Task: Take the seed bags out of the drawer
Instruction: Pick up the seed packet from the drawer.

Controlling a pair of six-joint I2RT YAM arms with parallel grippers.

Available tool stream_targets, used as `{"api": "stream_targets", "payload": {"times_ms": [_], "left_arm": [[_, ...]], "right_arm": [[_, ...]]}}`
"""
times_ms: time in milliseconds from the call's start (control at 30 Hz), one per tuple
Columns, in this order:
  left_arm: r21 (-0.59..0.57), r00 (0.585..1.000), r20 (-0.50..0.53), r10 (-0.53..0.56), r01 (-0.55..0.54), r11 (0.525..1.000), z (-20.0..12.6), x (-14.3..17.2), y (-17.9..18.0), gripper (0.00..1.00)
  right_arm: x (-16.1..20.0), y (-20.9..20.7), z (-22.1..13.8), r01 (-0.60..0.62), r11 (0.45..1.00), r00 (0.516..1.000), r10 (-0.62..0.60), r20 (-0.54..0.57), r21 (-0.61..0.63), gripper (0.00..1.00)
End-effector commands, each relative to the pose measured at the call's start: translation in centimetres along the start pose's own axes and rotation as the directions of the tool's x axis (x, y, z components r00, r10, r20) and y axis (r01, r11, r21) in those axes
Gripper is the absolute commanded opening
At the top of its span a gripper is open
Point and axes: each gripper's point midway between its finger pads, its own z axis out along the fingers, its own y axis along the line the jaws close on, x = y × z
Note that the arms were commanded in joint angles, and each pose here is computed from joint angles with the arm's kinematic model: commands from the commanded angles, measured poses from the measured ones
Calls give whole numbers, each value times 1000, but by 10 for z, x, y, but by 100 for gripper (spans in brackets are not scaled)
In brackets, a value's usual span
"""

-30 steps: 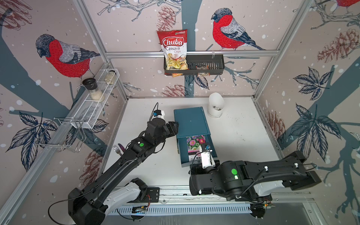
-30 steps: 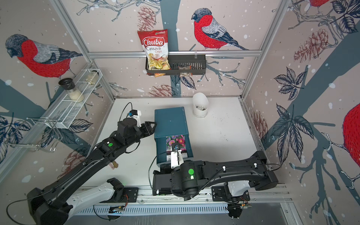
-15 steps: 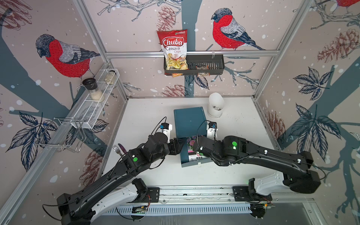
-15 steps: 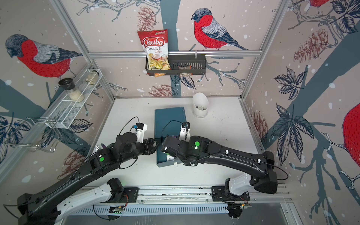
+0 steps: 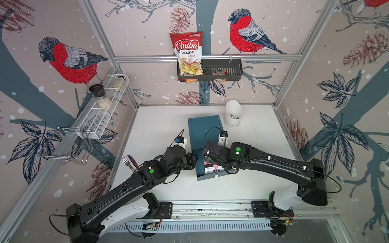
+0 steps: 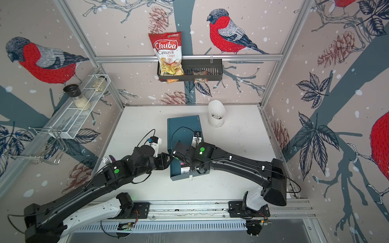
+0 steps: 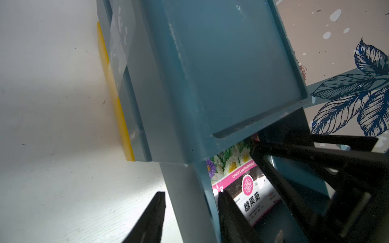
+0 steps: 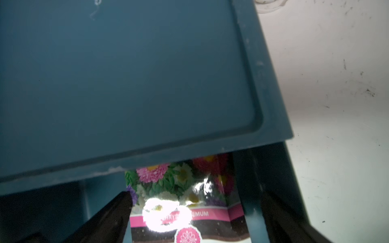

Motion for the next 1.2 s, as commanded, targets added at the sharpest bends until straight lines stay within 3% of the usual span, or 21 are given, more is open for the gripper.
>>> {"api": "stream_targets", "payload": {"times_ms": [0, 167, 233, 467, 633, 733, 867, 967, 1067, 1167], "left_arm": [[-46, 999, 41, 23, -21, 999, 3, -7, 7, 44], [-81, 998, 56, 41, -37, 996, 9, -10, 12, 39], [-96, 997, 68, 47, -40, 995, 10, -13, 14, 37], [-100, 992, 106, 71, -60, 993, 16, -22, 11, 32], [-105, 990, 117, 80, -68, 992, 19, -28, 9, 29], [-97, 990, 113, 82, -71, 993, 18, -27, 8, 30], [-72, 993, 91, 81, -74, 995, 14, -20, 7, 41], [-62, 993, 87, 77, -71, 996, 11, -17, 9, 43], [-59, 995, 74, 71, -67, 996, 10, -13, 10, 45], [-36, 996, 62, 64, -62, 997, 8, -11, 7, 47]], "right_arm": [[-5, -19, 4, -6, 991, 999, 0, 41, 136, 100], [-11, -17, 8, 8, 983, 997, -22, 80, 183, 96], [-10, -9, 10, 30, 990, 998, -38, 56, 137, 90], [0, 10, 18, 19, 999, 1000, -20, -6, -48, 87], [-3, 3, 25, -28, 998, 1000, 27, -11, -62, 86], [-4, 9, 25, -24, 996, 1000, 23, -12, -92, 78], [-5, 21, 26, -13, 991, 1000, 11, -19, -135, 61], [-7, 34, 24, -5, 984, 1000, 0, -27, -178, 54], [-11, 37, 18, 5, 986, 1000, -6, -5, -169, 54], [-18, 26, 13, 1, 994, 1000, 2, 24, -112, 67]]}}
